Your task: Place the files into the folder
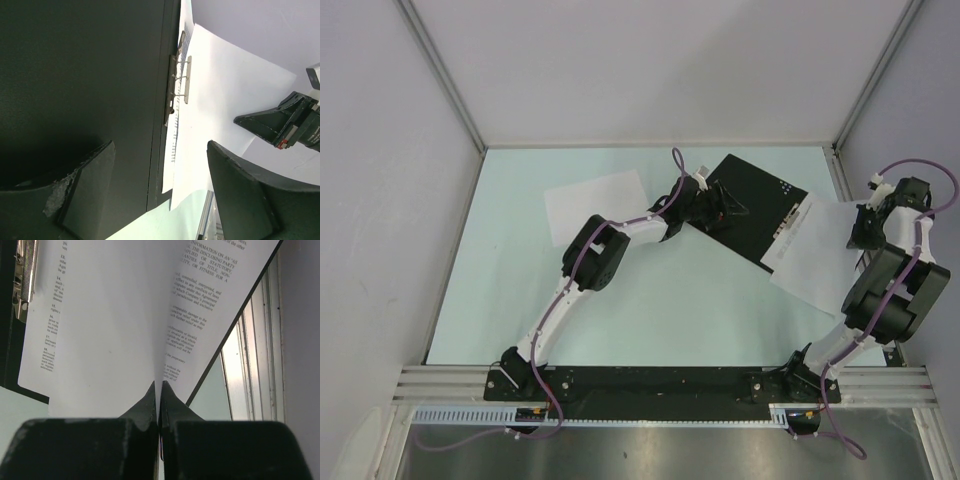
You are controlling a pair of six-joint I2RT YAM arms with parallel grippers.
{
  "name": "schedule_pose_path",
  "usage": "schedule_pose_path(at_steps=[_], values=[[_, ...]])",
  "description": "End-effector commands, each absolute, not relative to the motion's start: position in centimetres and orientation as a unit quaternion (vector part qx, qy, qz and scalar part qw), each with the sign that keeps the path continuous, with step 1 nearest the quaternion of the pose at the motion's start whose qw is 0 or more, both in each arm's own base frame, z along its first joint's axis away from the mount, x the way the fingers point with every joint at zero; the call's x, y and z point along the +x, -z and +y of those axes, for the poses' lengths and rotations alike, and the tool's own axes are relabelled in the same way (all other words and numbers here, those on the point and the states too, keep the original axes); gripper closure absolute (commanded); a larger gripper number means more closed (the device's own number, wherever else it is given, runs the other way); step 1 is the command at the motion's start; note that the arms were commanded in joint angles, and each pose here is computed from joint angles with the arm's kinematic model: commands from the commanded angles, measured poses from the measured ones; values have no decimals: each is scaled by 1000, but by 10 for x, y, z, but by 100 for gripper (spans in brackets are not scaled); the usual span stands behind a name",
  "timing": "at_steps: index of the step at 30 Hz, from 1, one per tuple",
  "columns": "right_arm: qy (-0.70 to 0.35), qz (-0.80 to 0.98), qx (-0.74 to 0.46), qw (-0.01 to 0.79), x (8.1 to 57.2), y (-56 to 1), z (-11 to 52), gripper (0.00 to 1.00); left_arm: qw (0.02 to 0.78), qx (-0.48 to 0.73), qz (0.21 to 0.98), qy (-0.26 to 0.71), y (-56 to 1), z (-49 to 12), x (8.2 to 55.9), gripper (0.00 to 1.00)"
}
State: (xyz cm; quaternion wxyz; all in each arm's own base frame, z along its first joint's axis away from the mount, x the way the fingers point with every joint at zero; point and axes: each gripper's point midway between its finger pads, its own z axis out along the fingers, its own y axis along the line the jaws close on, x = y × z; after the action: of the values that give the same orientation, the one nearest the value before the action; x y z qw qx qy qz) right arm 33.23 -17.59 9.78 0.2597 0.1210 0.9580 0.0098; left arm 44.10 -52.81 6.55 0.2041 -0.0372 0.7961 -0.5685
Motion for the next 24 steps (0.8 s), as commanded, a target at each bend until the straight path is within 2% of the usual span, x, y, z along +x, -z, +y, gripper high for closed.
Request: schedule_pose_path(at_steps=[1,24], values=[[-16,947,125,294,352,-102,-177,100,234,-23,776,585,-100,-530,450,20],[-62,932,192,302,382,-63,-184,100,221,-29,781,583,-91,-529,448,20]])
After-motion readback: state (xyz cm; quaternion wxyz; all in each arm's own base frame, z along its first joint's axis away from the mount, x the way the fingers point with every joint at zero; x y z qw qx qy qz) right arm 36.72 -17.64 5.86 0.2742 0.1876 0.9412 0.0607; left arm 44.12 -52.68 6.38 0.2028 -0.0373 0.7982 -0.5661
